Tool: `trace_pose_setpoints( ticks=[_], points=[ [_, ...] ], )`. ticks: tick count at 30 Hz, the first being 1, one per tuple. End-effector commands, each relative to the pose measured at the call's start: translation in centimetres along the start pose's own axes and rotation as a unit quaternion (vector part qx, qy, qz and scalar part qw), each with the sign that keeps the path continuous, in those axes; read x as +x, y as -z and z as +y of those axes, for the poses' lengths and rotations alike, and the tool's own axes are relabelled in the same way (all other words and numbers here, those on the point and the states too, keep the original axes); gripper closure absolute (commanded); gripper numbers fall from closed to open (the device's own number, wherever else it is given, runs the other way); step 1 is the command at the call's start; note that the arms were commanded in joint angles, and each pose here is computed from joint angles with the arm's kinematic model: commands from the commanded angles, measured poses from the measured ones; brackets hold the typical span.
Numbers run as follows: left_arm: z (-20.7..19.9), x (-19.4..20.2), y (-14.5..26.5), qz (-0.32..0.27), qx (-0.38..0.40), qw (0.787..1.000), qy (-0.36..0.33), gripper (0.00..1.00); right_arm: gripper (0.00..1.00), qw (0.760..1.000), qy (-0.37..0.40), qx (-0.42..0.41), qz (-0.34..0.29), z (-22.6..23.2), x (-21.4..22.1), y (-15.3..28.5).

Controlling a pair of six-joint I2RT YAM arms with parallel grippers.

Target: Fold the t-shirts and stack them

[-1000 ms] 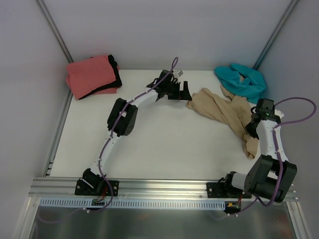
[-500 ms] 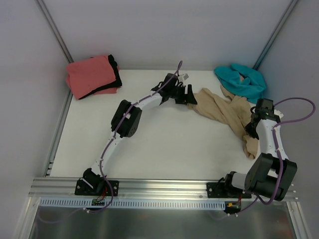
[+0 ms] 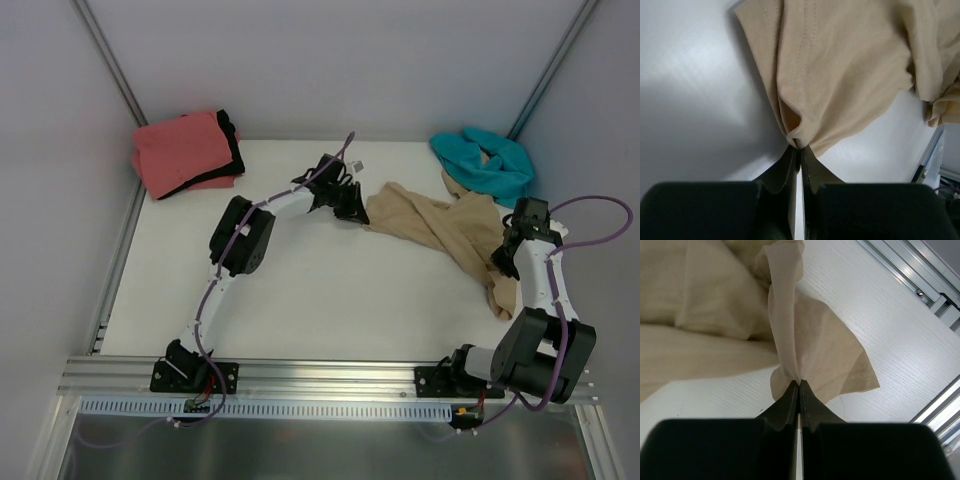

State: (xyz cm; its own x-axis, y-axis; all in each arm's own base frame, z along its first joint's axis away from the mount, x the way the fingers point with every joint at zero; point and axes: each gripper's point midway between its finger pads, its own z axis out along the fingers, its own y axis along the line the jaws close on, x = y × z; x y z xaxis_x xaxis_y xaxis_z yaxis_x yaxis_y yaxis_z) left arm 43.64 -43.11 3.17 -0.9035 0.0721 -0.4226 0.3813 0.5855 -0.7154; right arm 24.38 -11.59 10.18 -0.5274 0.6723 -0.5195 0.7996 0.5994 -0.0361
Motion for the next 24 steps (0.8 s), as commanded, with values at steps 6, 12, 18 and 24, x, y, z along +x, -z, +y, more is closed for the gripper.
trace_pose_setpoints(
  ticks=[6, 12, 18, 24],
  points=[
    [2.6, -1.0, 19.1, -0.065, -0.135, 0.989, -0.007, 1.0, 0.99, 0.999, -0.03, -0.028, -0.023, 1.5, -2.3, 0.8],
    [2.6, 7.0, 22.7, -0.027, -0.155, 0.987, 0.025, 1.0, 0.99, 0.998, -0.035, -0.039, -0.02, 2.7, -3.5, 0.7],
    [2.0, 13.6, 24.0, 0.033, -0.162, 0.985, 0.043, 1.0, 0.99, 0.998, -0.037, -0.047, -0.02, 3.3, -4.1, 0.8],
    [2.5, 15.7, 25.7, 0.05, -0.192, 0.979, 0.042, 1.0, 0.99, 0.998, -0.037, -0.05, -0.021, 3.3, -4.1, 1.3]
  ],
)
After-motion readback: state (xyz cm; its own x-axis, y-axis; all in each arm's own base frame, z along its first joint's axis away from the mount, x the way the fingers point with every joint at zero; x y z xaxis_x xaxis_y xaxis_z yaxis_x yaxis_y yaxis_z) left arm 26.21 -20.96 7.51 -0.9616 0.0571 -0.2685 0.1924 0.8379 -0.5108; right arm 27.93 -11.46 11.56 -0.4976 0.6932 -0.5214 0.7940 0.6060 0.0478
